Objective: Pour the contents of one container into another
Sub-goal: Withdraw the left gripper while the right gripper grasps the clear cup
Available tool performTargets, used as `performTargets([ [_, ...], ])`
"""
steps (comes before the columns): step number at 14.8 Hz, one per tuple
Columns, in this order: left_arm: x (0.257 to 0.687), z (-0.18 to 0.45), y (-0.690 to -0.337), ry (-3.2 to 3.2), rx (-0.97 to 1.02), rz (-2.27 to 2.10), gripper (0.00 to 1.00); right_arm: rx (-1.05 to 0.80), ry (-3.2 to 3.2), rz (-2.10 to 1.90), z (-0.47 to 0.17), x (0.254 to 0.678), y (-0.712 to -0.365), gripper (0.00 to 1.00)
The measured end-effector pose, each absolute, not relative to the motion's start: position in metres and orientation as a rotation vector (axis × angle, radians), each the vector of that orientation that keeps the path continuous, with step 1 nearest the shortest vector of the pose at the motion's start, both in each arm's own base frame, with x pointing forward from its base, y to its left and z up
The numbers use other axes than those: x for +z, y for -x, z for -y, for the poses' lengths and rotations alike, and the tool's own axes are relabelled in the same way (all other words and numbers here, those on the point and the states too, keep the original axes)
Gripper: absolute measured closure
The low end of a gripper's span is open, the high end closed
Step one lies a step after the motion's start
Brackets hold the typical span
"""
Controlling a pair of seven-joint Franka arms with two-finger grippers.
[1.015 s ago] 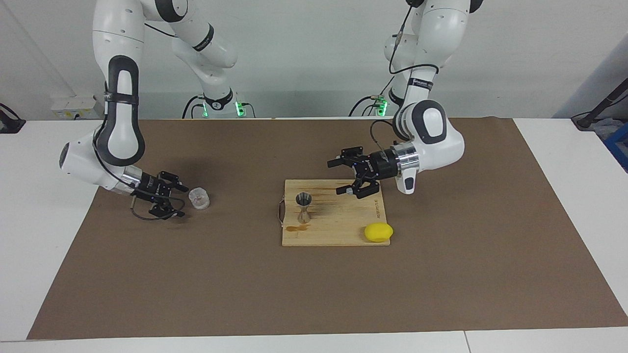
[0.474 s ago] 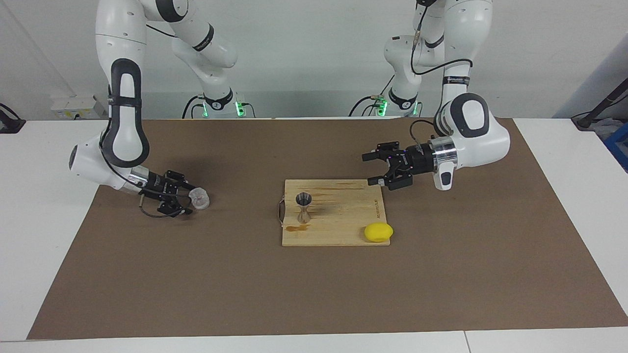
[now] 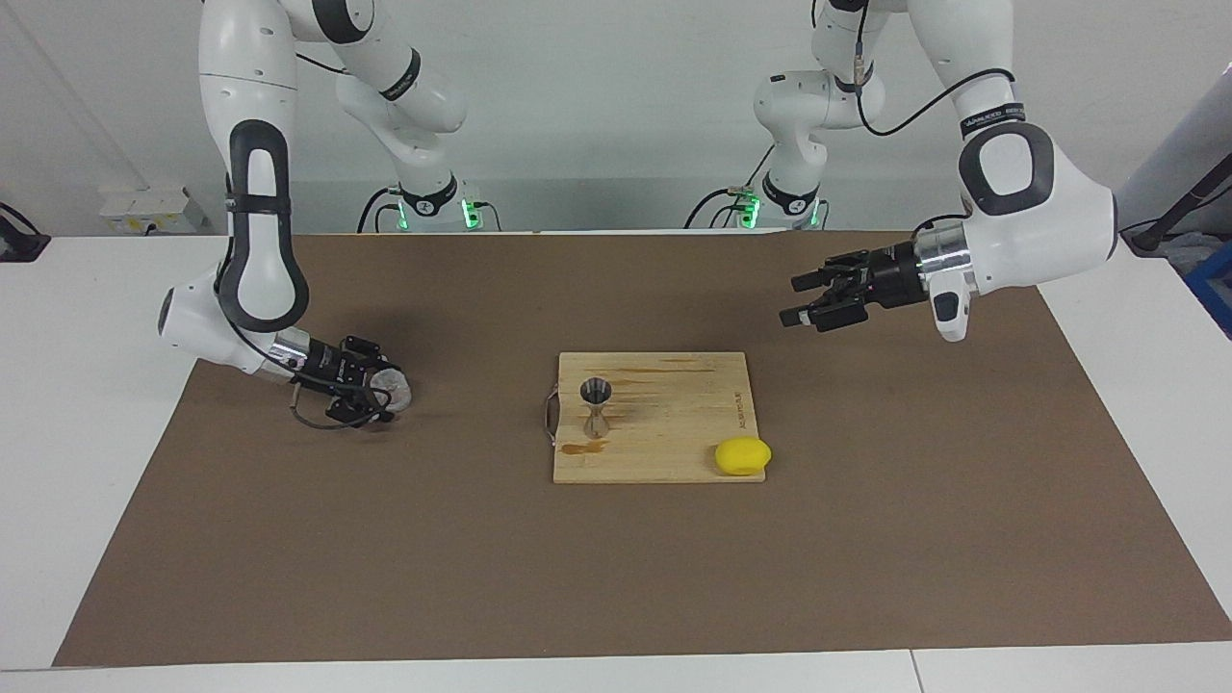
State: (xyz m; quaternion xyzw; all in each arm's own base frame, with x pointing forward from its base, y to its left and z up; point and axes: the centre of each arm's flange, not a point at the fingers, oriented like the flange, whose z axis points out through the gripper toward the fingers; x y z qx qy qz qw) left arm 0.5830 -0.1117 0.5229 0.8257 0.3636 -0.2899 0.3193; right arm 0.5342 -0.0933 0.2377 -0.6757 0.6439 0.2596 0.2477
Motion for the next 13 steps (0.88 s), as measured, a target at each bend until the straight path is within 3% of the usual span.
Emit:
performTargets([
  [5, 0.571, 0.117, -0.579, -2.436, -0.583, -0.765, 0.00, 0.710, 1.840, -1.759, 0.092, 0.238, -0.534, 0.00],
  [9, 0.626, 0.148, -0.546, -2.688, -0.347, -0.501, 0.00, 0.712, 1.849, -1.752, 0.087, 0.239, -0.535, 0.03],
  [11, 0.638, 0.140, -0.538, -2.783, -0.254, -0.393, 0.00, 0.709, 1.848, -1.751, 0.087, 0.240, -0.536, 0.09],
  [13, 0.641, 0.121, -0.539, -2.895, -0.173, -0.283, 0.00, 0.700, 1.842, -1.750, 0.088, 0.243, -0.538, 0.25],
])
